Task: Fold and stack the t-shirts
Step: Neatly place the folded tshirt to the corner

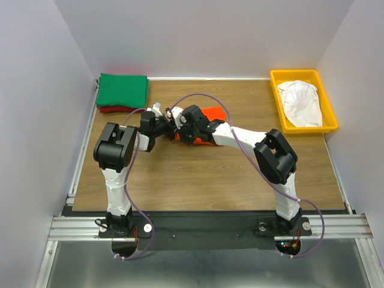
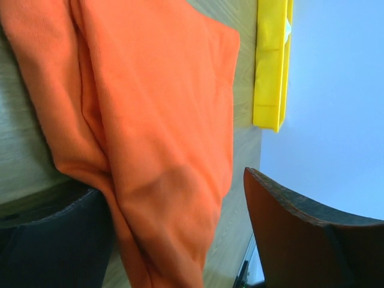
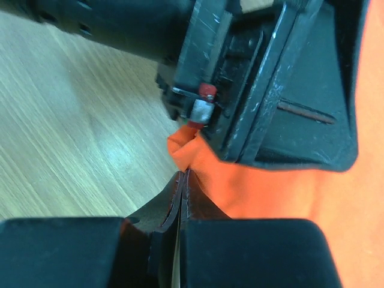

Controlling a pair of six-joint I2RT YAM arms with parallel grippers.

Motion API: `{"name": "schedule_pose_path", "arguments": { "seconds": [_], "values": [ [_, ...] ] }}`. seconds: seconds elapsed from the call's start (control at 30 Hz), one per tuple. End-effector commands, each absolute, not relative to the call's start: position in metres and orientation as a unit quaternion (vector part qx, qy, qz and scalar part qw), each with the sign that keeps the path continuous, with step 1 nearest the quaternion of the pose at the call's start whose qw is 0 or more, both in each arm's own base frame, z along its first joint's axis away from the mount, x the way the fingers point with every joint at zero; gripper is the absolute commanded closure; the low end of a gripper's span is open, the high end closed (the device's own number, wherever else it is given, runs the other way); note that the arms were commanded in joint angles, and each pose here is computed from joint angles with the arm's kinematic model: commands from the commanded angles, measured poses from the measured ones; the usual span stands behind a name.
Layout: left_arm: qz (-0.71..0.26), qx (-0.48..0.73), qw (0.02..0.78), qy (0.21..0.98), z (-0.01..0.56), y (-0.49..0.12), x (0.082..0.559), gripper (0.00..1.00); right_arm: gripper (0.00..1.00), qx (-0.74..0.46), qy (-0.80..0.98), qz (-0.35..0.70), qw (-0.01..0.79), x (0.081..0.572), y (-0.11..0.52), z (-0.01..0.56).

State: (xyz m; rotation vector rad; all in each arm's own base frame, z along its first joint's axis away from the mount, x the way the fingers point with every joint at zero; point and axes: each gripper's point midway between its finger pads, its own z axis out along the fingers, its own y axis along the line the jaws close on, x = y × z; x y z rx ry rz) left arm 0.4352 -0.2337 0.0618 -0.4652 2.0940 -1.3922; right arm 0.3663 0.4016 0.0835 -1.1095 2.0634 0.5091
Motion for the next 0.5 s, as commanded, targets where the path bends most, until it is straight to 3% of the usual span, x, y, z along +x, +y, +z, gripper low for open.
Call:
{"name": "schedule_pose_path", "arguments": {
  "seconds": [0.0,0.2,0.47],
  "values": [
    [-0.497,-0.203,0.293,0.792,0.045,-0.236,0.452,0.16,0.99,-0.405,0.779,0.236,0.416,0.377,0.419,0.143],
    [-0.476,-0.219,0.295,0.799,0.028,-0.234,0.463,0.32,0.99,-0.398,0.782,0.239,0.417,0.379,0.418,0.146],
    [-0.467,-0.209,0.304,0.804,0.024,-0.239,0.469,0.35,0.99,-0.394,0.78,0.257,0.413,0.376,0.421,0.151]
  ]
}}
